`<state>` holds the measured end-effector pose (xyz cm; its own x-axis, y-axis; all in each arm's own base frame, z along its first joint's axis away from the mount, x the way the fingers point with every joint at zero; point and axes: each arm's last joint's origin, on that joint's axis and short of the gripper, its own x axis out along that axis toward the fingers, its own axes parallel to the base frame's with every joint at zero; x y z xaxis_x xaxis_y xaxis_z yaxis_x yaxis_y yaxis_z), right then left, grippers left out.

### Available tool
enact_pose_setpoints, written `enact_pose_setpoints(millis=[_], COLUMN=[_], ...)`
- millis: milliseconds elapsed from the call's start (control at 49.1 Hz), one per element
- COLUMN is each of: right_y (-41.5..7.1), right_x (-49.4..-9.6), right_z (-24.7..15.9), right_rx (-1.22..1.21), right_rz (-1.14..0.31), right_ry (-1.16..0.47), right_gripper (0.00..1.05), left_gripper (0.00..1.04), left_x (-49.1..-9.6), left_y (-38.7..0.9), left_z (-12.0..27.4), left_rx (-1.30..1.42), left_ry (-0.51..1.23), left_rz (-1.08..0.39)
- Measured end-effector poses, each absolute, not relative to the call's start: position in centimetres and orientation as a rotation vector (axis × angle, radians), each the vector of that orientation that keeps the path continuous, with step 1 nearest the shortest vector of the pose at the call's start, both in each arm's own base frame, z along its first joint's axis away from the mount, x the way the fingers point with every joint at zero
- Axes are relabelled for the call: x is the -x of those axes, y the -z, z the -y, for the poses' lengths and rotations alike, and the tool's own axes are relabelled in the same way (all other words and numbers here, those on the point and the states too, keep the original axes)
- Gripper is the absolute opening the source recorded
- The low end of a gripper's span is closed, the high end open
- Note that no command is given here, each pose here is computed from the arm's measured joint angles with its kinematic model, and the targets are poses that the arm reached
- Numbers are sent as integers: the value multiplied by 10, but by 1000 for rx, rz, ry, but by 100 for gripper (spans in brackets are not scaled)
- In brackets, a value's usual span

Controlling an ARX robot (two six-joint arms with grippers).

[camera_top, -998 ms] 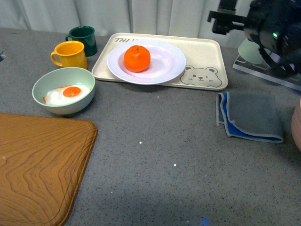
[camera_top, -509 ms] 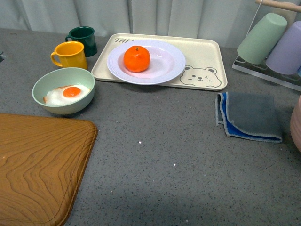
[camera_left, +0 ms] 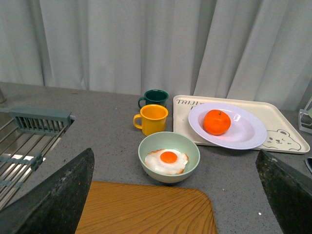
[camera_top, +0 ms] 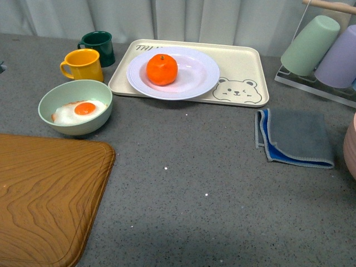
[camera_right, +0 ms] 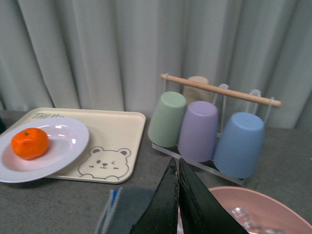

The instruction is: Place orange and plate with both arms

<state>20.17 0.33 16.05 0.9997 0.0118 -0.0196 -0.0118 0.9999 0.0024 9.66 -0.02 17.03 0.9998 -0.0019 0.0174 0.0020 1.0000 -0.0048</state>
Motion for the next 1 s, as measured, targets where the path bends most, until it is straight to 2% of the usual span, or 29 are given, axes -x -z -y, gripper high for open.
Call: enact_pose_setpoints(millis=[428,998], right_y=[-162,-166], right_x=[-157,-130], right_z=[0,0], right_rx=[-3,-3], right_rz=[-16,-1], right_ry=[0,0], right_gripper=[1,1], left_gripper=[98,98], left_x=[-97,-97], left_y=[-170,-170], left_z=[0,0], left_rx=[5,5], left_ry=[2,2], left_rz=[17,17])
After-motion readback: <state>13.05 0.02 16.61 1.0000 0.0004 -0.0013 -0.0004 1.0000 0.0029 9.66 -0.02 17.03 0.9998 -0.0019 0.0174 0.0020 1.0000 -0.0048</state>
